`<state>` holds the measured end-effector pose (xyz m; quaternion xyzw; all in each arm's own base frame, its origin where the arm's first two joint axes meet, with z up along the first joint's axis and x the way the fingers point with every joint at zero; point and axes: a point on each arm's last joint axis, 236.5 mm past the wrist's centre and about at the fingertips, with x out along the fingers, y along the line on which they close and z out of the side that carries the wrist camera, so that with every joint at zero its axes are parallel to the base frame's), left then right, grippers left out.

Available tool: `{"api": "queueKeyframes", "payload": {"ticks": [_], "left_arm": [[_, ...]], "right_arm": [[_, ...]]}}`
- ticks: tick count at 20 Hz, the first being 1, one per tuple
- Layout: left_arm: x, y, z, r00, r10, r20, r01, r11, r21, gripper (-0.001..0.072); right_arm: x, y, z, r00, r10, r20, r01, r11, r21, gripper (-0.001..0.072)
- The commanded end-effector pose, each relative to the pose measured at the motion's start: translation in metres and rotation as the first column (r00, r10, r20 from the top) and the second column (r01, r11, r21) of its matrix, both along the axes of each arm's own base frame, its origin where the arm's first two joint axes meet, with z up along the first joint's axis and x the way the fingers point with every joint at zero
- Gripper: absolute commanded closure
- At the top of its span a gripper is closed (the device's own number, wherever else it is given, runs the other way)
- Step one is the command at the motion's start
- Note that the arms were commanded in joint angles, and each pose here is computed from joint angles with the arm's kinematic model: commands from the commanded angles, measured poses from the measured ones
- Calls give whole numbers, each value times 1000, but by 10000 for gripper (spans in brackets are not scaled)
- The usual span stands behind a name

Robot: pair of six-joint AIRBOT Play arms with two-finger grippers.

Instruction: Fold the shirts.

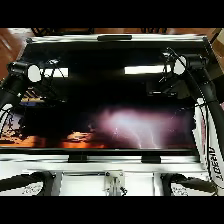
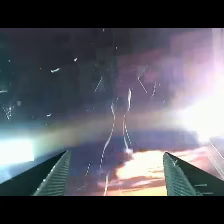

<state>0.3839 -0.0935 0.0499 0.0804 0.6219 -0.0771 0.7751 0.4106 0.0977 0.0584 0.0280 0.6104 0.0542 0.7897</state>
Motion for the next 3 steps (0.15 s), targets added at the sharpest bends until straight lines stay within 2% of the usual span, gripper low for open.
{"api": "queueKeyframes", "payload": {"ticks": [1, 3], "left_arm": [[-3, 1, 0, 1000, 2, -11, -2, 1000, 2, 10], [-3, 1, 0, 1000, 2, -11, -2, 1000, 2, 10]], "right_arm": [[1, 0, 0, 1000, 0, 3, 0, 1000, -1, 56], [1, 0, 0, 1000, 0, 3, 0, 1000, -1, 56]]}}
